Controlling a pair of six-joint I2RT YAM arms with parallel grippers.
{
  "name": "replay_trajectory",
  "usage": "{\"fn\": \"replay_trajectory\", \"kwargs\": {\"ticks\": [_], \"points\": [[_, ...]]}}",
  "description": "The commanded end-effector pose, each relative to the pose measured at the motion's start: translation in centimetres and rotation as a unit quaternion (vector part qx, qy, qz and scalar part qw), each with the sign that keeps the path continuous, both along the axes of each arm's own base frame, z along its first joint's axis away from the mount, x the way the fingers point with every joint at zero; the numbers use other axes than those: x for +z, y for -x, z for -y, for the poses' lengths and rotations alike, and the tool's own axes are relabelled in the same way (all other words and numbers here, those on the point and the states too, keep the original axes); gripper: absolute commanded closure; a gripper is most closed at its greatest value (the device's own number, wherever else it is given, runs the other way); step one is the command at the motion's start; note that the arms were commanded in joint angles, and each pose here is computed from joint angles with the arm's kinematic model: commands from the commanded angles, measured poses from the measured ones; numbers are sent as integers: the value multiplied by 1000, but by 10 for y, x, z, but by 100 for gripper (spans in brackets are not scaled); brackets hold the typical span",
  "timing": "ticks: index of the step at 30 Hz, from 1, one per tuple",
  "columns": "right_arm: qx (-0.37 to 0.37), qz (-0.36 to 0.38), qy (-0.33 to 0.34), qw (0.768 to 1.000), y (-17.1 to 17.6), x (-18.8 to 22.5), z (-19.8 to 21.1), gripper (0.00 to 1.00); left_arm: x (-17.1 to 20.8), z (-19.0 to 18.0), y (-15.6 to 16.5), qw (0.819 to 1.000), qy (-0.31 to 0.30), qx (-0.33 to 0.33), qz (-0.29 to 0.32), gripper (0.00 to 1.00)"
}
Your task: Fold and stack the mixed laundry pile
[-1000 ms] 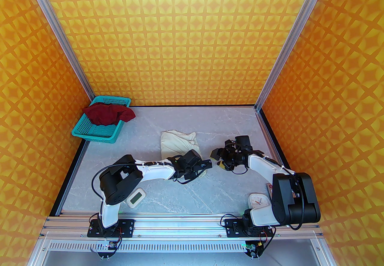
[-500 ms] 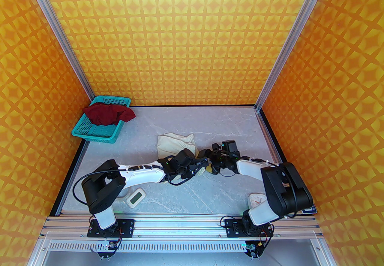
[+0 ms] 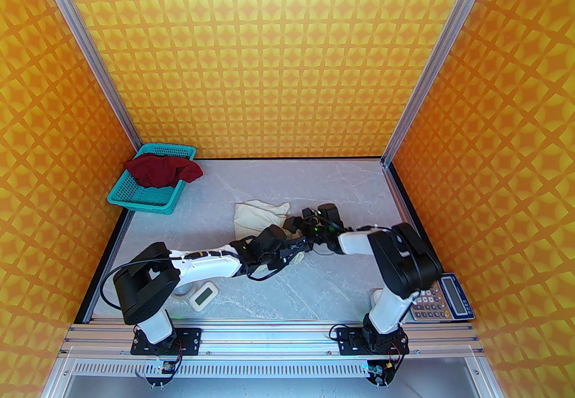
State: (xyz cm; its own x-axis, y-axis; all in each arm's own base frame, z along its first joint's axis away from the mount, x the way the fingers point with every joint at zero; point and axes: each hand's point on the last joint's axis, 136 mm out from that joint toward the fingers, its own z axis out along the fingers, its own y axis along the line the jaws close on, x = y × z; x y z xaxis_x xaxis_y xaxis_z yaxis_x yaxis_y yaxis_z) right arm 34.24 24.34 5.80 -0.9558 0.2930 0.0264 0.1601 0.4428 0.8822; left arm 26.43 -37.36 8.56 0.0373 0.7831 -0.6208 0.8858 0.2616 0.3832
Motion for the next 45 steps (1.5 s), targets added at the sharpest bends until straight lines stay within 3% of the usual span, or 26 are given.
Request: {"fn": "replay_trajectory", "kwargs": {"ticks": [1, 4, 6, 7, 9, 12, 17, 21, 27, 35, 41, 45], "points": [[50, 12, 47, 998, 0, -14, -1, 43, 17, 5, 0, 999, 38, -2, 2, 100], [62, 26, 61, 996, -7, -15, -2, 68, 15, 3, 2, 999, 42, 6, -6, 93], [57, 33, 55, 996, -13, -11, -4, 83, 15, 1, 3, 999, 50, 15, -14, 77], [56, 37, 55, 996, -16, -9, -5, 91, 16, -1, 4, 998, 55, 22, -19, 64], [56, 53, 66, 995, -22, -4, -3, 100, 19, -4, 7, 997, 66, 34, -30, 46], [71, 74, 147, 984, -32, -3, 13, 100, 34, -14, 11, 992, 94, 64, -50, 41], [52, 99, 297, 948, -66, 7, 79, 100, 71, -39, 13, 976, 166, 117, -79, 37], [38, 116, 424, 897, -96, 20, 147, 100, 88, -65, 5, 958, 214, 169, -93, 36], [49, 123, 597, 791, -139, 32, 249, 100, 85, -92, -12, 939, 236, 222, -112, 35], [6, 103, 669, 736, -187, 48, 341, 100, 77, -103, -23, 931, 237, 243, -135, 36], [-28, 90, 702, 706, -218, 46, 389, 100, 72, -105, -37, 923, 235, 264, -151, 36], [-41, 75, 737, 671, -229, 47, 418, 100, 70, -105, -47, 921, 224, 275, -161, 37]]}}
